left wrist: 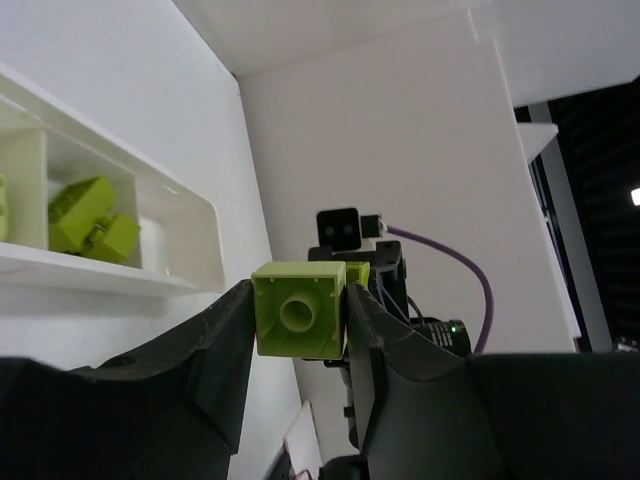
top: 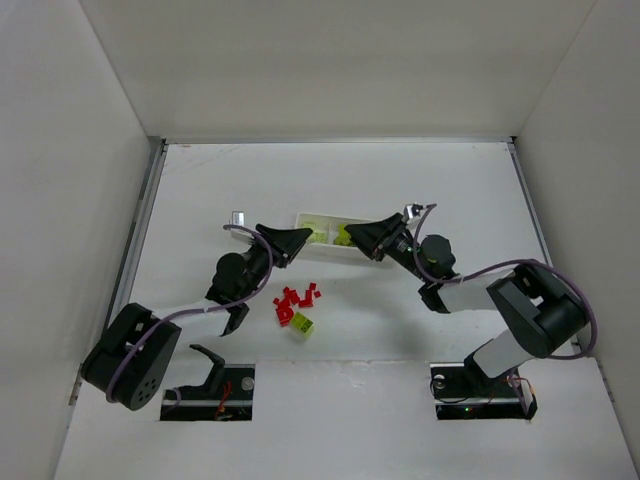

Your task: Sort the legos into containers by color

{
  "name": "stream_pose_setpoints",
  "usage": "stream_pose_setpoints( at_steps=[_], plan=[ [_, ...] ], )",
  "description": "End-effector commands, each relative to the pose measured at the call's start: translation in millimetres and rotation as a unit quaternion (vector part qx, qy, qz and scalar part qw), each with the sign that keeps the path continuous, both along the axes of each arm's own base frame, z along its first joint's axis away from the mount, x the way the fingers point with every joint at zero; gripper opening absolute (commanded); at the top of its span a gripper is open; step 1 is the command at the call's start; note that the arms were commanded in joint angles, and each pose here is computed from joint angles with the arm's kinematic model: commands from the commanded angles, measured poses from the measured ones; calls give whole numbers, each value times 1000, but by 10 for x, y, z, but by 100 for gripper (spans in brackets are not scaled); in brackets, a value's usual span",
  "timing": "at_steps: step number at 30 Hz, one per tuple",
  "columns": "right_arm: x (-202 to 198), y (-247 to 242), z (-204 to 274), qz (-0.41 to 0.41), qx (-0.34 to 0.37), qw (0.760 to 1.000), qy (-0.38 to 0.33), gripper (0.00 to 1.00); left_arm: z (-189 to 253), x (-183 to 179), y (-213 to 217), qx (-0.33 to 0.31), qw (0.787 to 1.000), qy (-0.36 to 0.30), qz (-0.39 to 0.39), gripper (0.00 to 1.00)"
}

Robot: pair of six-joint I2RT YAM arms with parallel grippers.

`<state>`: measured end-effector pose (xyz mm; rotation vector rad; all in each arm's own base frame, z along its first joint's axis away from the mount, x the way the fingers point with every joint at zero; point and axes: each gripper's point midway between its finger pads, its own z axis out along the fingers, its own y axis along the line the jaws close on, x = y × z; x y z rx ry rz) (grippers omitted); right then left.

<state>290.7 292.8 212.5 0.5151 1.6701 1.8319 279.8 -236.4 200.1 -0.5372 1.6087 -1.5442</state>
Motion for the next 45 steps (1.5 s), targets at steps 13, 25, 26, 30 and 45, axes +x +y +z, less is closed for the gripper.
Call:
stream_pose_setpoints(
  at_steps=[13,25,26,30,45],
  plan=[
    [494,-107,-511,-91,-253,963,-19,27,139,53,236,30,998,-39,33,15],
    [920,-198,-795,-119,-432,894,-23,34,53,147,210,69,996,-36,44,16],
    [940,-170,-796,-118,-432,894,-23,35,38,172,198,74,996,-34,44,16],
    [961,-81,-798,-112,-435,893,-27,39,-31,268,197,94,993,-29,58,16],
    [466,-349,-321,-147,-408,897,-85,47,-238,634,66,211,973,-16,87,16]
  ],
)
